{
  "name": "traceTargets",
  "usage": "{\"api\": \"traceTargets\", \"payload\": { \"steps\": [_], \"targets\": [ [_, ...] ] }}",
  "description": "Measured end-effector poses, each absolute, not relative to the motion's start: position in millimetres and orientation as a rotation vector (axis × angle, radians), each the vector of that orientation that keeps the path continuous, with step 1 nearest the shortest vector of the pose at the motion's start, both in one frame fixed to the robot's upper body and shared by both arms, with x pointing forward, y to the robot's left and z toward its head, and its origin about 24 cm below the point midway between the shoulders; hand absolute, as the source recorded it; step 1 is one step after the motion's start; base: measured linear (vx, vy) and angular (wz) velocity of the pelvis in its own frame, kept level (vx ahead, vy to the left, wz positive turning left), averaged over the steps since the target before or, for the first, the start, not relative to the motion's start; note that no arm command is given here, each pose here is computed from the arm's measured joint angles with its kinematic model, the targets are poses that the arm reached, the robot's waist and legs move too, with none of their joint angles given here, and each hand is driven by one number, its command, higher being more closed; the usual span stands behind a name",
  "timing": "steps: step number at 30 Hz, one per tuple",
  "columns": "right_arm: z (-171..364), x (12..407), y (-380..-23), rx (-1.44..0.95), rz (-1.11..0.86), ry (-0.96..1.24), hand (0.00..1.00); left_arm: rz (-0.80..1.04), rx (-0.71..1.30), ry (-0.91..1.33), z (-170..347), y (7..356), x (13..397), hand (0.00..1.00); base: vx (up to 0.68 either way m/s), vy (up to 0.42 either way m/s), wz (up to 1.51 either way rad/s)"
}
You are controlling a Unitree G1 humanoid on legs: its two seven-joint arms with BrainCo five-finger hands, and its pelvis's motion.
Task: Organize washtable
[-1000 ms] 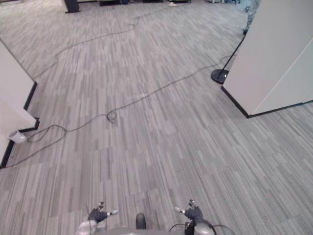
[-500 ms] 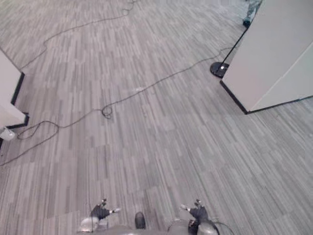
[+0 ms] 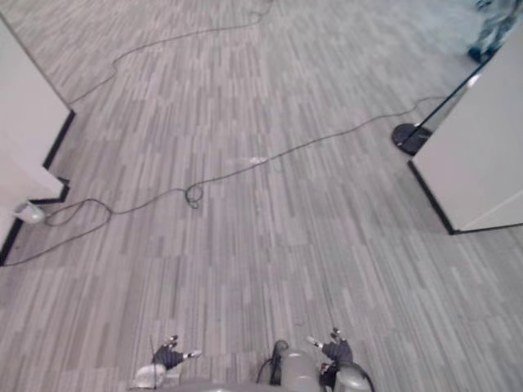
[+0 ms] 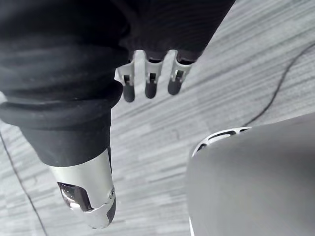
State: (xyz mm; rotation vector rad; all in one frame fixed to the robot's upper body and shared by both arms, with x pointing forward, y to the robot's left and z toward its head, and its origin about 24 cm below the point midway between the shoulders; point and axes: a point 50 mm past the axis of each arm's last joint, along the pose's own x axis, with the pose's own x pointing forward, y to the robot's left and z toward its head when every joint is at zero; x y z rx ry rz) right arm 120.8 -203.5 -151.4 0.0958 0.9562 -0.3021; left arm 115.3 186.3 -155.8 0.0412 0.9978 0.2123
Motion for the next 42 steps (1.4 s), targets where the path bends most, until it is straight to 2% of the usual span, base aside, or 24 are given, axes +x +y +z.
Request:
{"api": "traceTargets", "payload": {
  "steps": [11,17,22,26,32,35,42],
  "targets": [
    [-156,109,-209,0.094,-0.321,1.018,0.00,0.198,0.018,0.913,-148,179,135,0.00,0.39,0.026,-0.09],
    [-159,108,-193,0.121,-0.289,1.034,0.00,0.210,0.055,0.946,-150,192,130,0.00,0.50,0.253,-0.16],
    [-156,115,-196,0.095,-0.272,0.997,0.00,0.183,0.084,0.985,-153,192,124,0.00,0.51,0.165,0.07],
    [-153,124,-196,0.095,-0.267,0.973,0.00,0.176,0.081,0.984,-153,190,127,0.00,0.45,-0.009,0.19],
    [-155,111,-207,0.120,-0.338,0.997,0.00,0.175,0.049,1.002,-156,180,119,0.00,0.47,-0.126,0.41],
    [-150,114,-216,0.092,-0.343,0.959,0.00,0.262,-0.035,0.969,-154,180,120,0.00,0.46,-0.199,0.19],
    [-153,110,-203,0.119,-0.320,0.978,0.00,0.266,-0.025,0.933,-151,183,120,0.00,0.44,-0.059,-0.23]
  ]
}}
